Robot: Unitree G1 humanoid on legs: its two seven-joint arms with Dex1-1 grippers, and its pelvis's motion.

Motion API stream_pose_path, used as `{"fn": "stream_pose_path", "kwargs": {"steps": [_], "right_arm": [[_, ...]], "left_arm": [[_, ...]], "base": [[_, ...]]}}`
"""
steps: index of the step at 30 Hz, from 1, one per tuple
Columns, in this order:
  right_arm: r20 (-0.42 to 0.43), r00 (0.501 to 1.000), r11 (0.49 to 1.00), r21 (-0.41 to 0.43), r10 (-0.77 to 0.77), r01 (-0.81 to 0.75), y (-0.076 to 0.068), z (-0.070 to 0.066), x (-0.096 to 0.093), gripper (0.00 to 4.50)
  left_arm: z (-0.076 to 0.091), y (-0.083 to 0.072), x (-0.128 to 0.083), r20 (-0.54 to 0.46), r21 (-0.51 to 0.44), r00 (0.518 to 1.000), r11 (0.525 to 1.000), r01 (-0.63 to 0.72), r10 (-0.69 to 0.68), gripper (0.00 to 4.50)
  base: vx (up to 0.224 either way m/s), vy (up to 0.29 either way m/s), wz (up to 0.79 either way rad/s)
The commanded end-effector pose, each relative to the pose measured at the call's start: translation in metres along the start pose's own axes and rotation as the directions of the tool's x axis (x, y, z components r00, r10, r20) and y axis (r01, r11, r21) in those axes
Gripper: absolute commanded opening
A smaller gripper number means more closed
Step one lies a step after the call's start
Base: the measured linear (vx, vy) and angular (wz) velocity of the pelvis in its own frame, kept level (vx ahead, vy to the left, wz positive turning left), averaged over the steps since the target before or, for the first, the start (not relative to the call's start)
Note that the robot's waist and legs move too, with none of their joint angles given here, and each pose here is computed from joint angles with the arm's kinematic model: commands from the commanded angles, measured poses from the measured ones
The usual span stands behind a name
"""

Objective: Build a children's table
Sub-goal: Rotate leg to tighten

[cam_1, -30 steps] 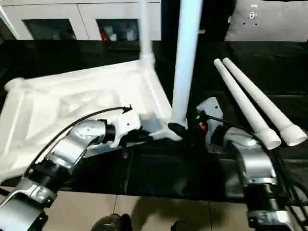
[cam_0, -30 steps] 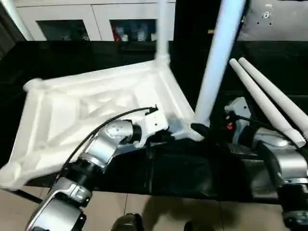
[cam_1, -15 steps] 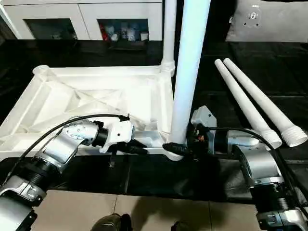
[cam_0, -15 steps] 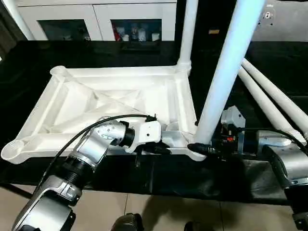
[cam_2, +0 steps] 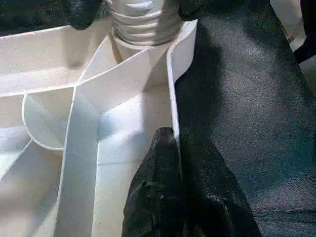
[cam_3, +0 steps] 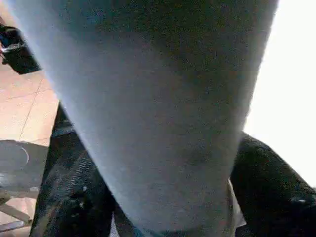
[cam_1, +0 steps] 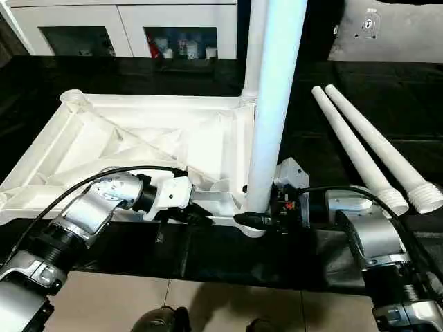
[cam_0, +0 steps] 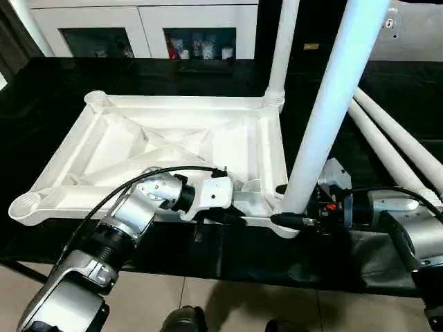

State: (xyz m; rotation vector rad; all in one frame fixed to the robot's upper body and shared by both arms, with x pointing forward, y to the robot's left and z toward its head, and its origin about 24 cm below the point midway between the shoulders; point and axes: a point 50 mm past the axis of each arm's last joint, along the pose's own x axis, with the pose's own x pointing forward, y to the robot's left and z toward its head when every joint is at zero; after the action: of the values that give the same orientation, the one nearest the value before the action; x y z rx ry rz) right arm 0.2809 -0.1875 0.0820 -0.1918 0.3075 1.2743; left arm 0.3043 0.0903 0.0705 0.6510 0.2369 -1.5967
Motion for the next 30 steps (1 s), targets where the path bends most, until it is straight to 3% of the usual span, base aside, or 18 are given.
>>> {"fn": "stream_pose_path", "kwargs": {"steps": [1,7,15,16,19,21,27,30], "right_arm": [[-0.002,1.000,1.000,0.004,-0.023,0.023,0.000,-0.001,-0.001,2.99],[0.028,0.999,0.999,0.033,-0.043,0.042,0.004,-0.003,0.004,2.65],[0.011,0.968,0.960,0.133,-0.251,0.247,-0.006,-0.005,0.026,2.62],[0.017,0.933,0.916,0.197,-0.359,0.349,-0.013,-0.004,0.039,2.62],[-0.004,0.884,0.856,0.249,-0.467,0.453,-0.021,-0.004,0.051,2.62],[-0.050,0.810,0.760,0.315,-0.585,0.568,-0.030,-0.004,0.066,2.62],[-0.105,0.734,0.670,0.336,-0.672,0.662,-0.036,0.001,0.081,2.62],[-0.111,0.705,0.642,0.332,-0.701,0.691,-0.039,0.003,0.081,2.62]], "left_arm": [[-0.002,-0.007,0.006,-0.028,0.025,0.996,0.996,0.083,-0.082,0.00],[-0.004,-0.008,0.005,-0.012,-0.008,0.999,0.999,0.046,-0.046,0.00],[0.006,-0.003,0.013,0.053,-0.096,0.996,0.993,-0.067,0.072,0.00],[0.013,0.004,0.021,0.056,-0.150,0.984,0.976,-0.160,0.170,0.00],[0.024,0.014,0.029,0.069,-0.210,0.957,0.942,-0.262,0.281,0.00],[0.040,0.022,0.044,0.083,-0.279,0.917,0.893,-0.353,0.389,0.00],[0.062,0.028,0.068,0.081,-0.317,0.873,0.843,-0.434,0.480,0.00],[0.062,0.030,0.069,0.053,-0.302,0.866,0.834,-0.461,0.498,0.00]], "base": [[0.000,0.000,0.00],[0.000,0.000,0.00],[0.000,0.000,0.00],[0.000,0.000,0.00],[0.000,0.000,0.00],[0.000,0.000,0.00],[0.000,0.000,0.00],[0.000,0.000,0.00]]}}
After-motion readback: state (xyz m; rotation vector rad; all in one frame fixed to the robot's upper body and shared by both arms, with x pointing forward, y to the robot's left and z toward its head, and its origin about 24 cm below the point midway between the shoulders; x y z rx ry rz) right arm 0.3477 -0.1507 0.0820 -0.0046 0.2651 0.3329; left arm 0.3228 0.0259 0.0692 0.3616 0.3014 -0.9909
